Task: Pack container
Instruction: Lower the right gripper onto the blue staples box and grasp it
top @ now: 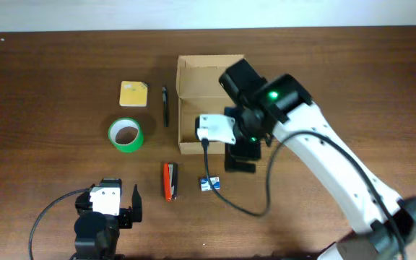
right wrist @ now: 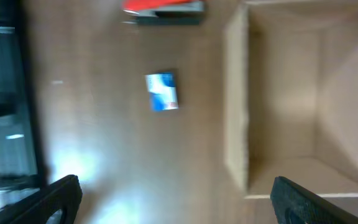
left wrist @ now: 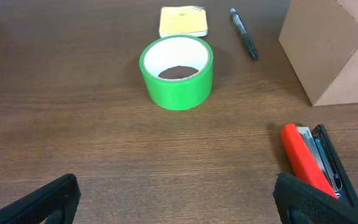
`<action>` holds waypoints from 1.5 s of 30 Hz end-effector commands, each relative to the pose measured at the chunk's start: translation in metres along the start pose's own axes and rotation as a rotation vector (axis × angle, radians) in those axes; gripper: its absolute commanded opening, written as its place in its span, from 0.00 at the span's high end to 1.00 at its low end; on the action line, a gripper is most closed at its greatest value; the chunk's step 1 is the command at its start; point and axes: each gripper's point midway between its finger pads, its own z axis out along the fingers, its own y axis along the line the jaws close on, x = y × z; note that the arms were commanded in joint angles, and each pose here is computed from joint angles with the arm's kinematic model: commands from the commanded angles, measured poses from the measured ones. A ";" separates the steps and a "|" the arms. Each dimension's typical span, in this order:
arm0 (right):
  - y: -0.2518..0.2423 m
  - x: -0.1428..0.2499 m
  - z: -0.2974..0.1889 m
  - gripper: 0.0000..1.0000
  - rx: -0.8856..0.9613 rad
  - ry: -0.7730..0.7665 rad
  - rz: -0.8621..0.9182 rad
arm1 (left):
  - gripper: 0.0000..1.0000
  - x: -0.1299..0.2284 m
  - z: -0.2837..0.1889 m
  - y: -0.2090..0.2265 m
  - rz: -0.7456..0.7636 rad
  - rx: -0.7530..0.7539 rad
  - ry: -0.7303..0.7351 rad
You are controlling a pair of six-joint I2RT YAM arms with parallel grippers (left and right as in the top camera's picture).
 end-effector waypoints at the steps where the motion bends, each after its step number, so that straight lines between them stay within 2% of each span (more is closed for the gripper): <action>1: 0.033 -0.017 -0.009 0.01 -0.055 -0.068 -0.037 | 0.01 -0.002 0.000 0.003 -0.010 -0.014 -0.011; 4: 0.055 -0.012 0.001 0.01 -0.088 -0.049 -0.035 | 0.00 -0.002 0.000 0.003 -0.010 -0.014 -0.011; 12: 0.087 0.019 0.073 0.01 -0.168 0.020 0.031 | 0.01 -0.002 0.000 0.003 -0.010 -0.014 -0.011; 23: 0.070 0.006 0.099 0.01 -0.124 -0.040 0.037 | 0.00 -0.002 0.000 0.003 -0.010 -0.014 -0.011; 45: 0.044 0.020 0.170 0.01 -0.138 0.081 0.062 | 0.00 -0.002 0.000 0.003 -0.010 -0.014 -0.011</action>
